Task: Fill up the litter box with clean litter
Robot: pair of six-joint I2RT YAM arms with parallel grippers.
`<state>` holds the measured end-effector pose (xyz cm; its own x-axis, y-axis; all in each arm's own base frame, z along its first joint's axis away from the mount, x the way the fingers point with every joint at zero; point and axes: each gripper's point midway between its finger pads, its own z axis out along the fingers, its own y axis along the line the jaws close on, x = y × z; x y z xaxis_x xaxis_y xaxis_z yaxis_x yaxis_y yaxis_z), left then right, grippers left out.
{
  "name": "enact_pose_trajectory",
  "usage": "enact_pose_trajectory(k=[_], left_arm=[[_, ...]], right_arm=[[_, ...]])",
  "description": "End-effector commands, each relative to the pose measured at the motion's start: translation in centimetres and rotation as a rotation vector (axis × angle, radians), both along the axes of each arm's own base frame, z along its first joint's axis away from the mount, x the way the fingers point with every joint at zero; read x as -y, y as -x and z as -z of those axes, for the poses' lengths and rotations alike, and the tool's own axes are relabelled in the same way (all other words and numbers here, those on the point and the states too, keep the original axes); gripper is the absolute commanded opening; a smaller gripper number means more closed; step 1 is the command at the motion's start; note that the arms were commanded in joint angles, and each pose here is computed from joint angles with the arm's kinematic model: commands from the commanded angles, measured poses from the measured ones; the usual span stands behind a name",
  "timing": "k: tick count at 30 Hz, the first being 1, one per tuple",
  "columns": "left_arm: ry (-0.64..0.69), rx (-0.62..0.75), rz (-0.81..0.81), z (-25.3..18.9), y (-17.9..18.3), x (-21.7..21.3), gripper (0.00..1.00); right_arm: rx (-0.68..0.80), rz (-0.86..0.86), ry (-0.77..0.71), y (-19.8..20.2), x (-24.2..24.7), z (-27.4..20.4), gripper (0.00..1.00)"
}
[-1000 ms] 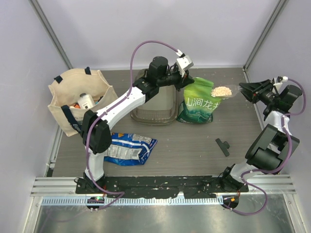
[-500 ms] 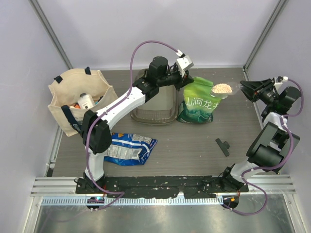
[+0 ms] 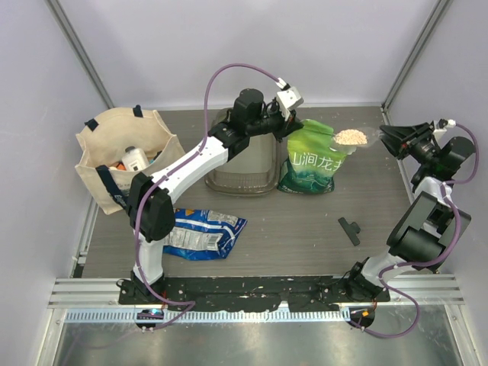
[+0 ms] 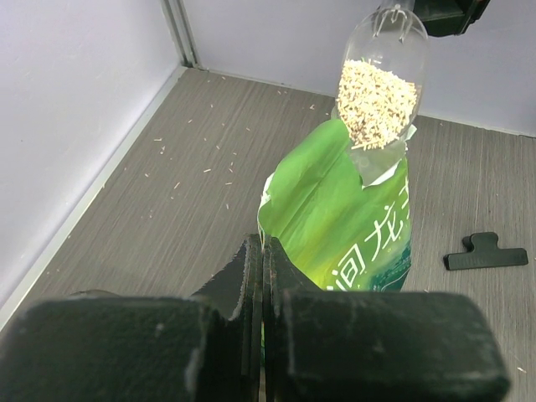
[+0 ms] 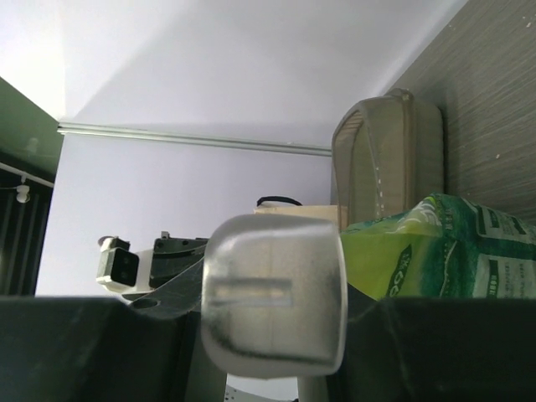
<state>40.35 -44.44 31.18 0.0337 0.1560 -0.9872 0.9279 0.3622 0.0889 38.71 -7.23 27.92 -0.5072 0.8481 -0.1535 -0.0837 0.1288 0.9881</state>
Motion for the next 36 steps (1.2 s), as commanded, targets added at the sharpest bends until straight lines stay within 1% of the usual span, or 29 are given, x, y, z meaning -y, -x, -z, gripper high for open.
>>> enact_pose_trajectory(k=[1,9,13,14,16,17,19,20,22,23,26,27,28,29,30,31,32,33,34,35,36], left_arm=[[0.085,0.124,-0.083,-5.6,-2.0,-2.1,0.00],[0.089,0.113,-0.107,-5.1,-3.0,-1.7,0.00],[0.092,0.113,-0.109,-5.2,-3.1,-1.6,0.01],[0.088,0.109,-0.110,-5.0,-3.1,-1.6,0.12],[0.085,0.111,-0.111,-5.2,-3.1,-1.7,0.28],[0.085,0.111,-0.113,-5.2,-3.1,-1.7,0.39],[0.083,0.109,-0.116,-5.3,-3.0,-1.8,0.48],[0.081,0.112,-0.119,-5.4,-3.0,-2.0,0.55],[0.074,0.110,-0.123,-5.3,-2.9,-2.2,0.59],[0.073,0.114,-0.130,-5.4,-2.9,-2.4,0.64],[0.059,0.126,-0.169,-5.6,-3.0,-3.3,0.70],[0.061,0.146,-0.183,-6.5,-2.7,-3.9,0.71],[0.052,0.145,-0.198,-6.3,-2.8,-4.3,0.72],[0.051,0.150,-0.228,-6.5,-3.0,-5.1,0.74],[0.039,0.139,-0.250,-6.3,-3.1,-5.7,0.74],[0.032,0.125,-0.279,-6.4,-2.8,-7.0,0.75],[0.026,0.117,-0.355,-6.5,-3.5,-8.4,0.77],[0.021,0.103,-0.398,-6.5,-3.6,-9.5,0.77],[0.031,0.059,-0.446,-6.8,-2.9,-11.3,0.77],[0.022,0.040,-0.504,-6.6,-3.3,-13.3,0.80],[-0.006,0.011,-0.528,-5.2,-3.0,-14.7,0.83]], right_arm=[[0.099,-0.013,0.002,0.5,-0.2,-3.6,0.01],[0.142,-0.010,0.036,0.6,-0.3,-6.7,0.01],[0.135,-0.015,0.033,0.5,-0.5,-7.2,0.01],[0.136,-0.019,0.034,0.5,-0.8,-7.2,0.01],[0.133,-0.019,0.030,0.3,-0.9,-7.4,0.01],[0.129,-0.027,0.025,0.2,-1.2,-7.4,0.01],[0.132,-0.024,0.022,-0.2,-1.6,-7.7,0.01],[0.133,-0.027,0.021,-0.4,-1.8,-7.9,0.01],[0.141,-0.043,0.018,-0.9,-3.0,-8.7,0.01],[0.143,-0.049,0.017,-1.1,-3.4,-8.9,0.01],[0.142,-0.083,0.018,-1.9,-5.3,-9.9,0.01],[0.162,-0.092,0.031,-2.1,-5.7,-10.9,0.01],[0.136,-0.115,0.016,-2.5,-6.6,-10.8,0.01],[0.140,-0.116,0.026,-2.9,-6.8,-11.0,0.01],[0.161,-0.127,0.039,-3.1,-7.3,-12.2,0.01],[0.131,-0.148,0.024,-3.9,-8.2,-11.8,0.01],[0.135,-0.161,0.030,-4.3,-8.8,-11.9,0.01],[0.137,-0.164,0.033,-4.7,-9.2,-12.6,0.01],[0.129,-0.189,0.030,-5.2,-10.4,-12.5,0.01],[0.112,-0.195,0.031,-6.1,-10.6,-11.8,0.01],[0.108,-0.199,0.031,-6.7,-11.0,-12.1,0.01]])
